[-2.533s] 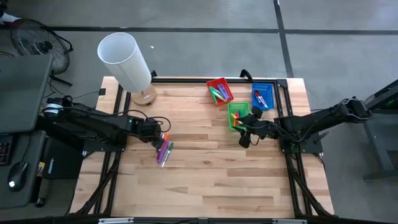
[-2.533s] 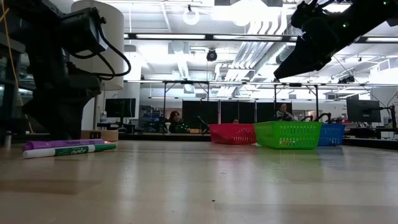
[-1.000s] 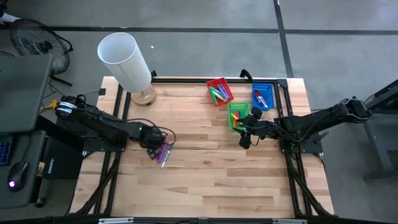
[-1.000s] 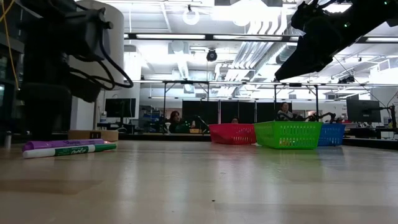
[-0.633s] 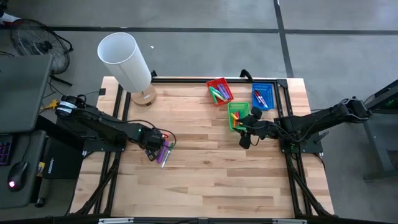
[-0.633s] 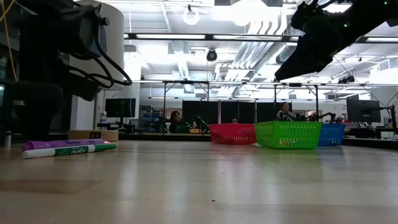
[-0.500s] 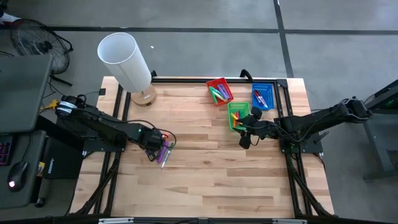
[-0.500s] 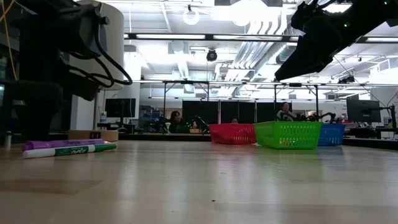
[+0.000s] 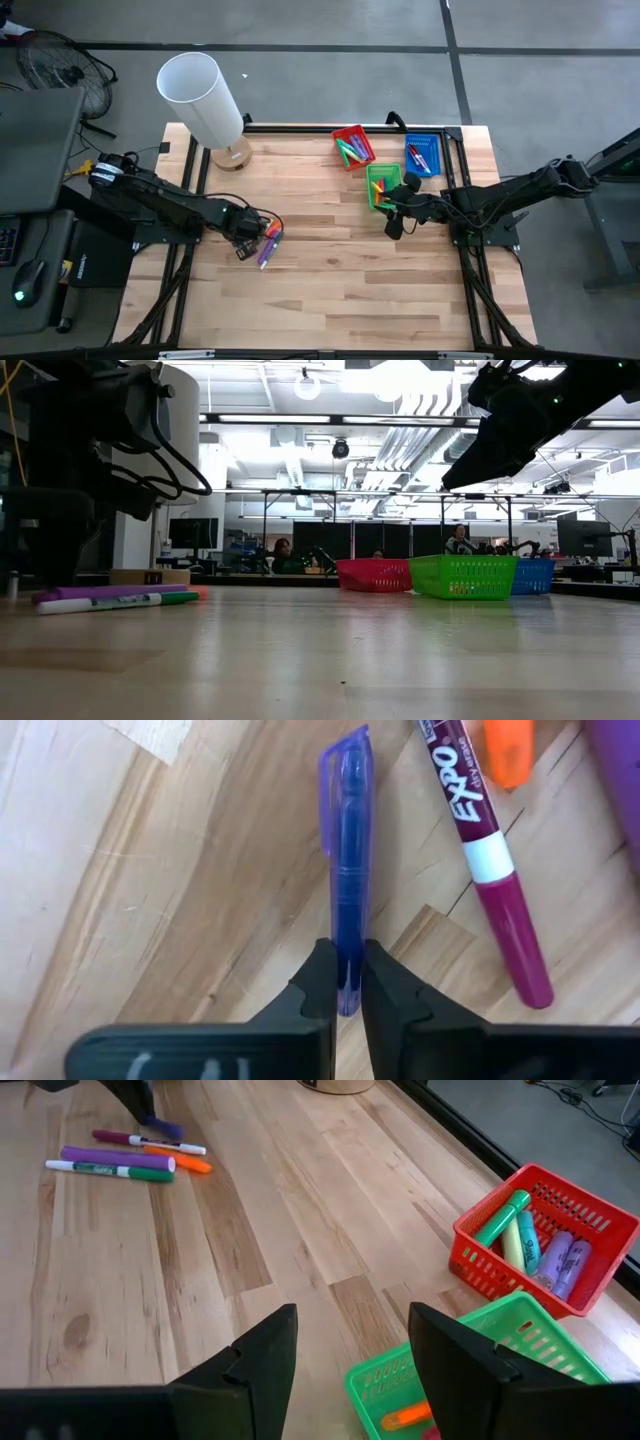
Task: Pick & Place Markers
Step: Put the purple pen in the green bin
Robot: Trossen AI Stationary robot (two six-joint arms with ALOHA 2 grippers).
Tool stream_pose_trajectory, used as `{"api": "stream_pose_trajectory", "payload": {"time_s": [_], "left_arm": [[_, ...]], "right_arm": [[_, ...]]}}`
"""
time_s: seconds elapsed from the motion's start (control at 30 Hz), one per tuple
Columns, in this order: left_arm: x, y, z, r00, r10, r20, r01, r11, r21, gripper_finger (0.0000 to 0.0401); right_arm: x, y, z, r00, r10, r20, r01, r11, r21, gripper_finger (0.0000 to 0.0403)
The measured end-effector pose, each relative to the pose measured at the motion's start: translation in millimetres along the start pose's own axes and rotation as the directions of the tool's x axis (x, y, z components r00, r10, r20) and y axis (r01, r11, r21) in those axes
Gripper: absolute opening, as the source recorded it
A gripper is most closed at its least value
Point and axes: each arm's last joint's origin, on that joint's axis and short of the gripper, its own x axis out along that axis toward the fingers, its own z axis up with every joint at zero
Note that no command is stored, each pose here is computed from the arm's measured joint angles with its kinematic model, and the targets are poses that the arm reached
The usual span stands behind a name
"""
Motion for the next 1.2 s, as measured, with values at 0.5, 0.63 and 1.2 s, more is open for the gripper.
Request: {"api": "stream_pose_trajectory", "payload": {"time_s": [0.5, 0.63, 1.2], "left_arm": [[-8.2, -4.8, 7.1, 0.999, 0.006, 0.049, -0.008, 0.999, 0.044, 0.0018], [-23.9, -12.3, 18.8, 0.991, 0.016, 0.136, -0.026, 0.997, 0.074, 0.0017], [-76.4, -44.3, 64.0, 0.81, -0.077, 0.581, -0.069, 0.972, 0.225, 0.0017]], "right_arm": [[-0.1, 0.0, 0.5, 1.0, -0.005, 0.006, 0.004, 1.0, 0.003, 0.0181], [0.7, 0.6, 1.0, 1.0, -0.002, 0.011, 0.001, 1.0, 0.006, 0.0181], [63.2, 37.2, -1.2, 0.98, 0.097, 0.174, -0.079, 0.991, -0.105, 0.0181]]}}
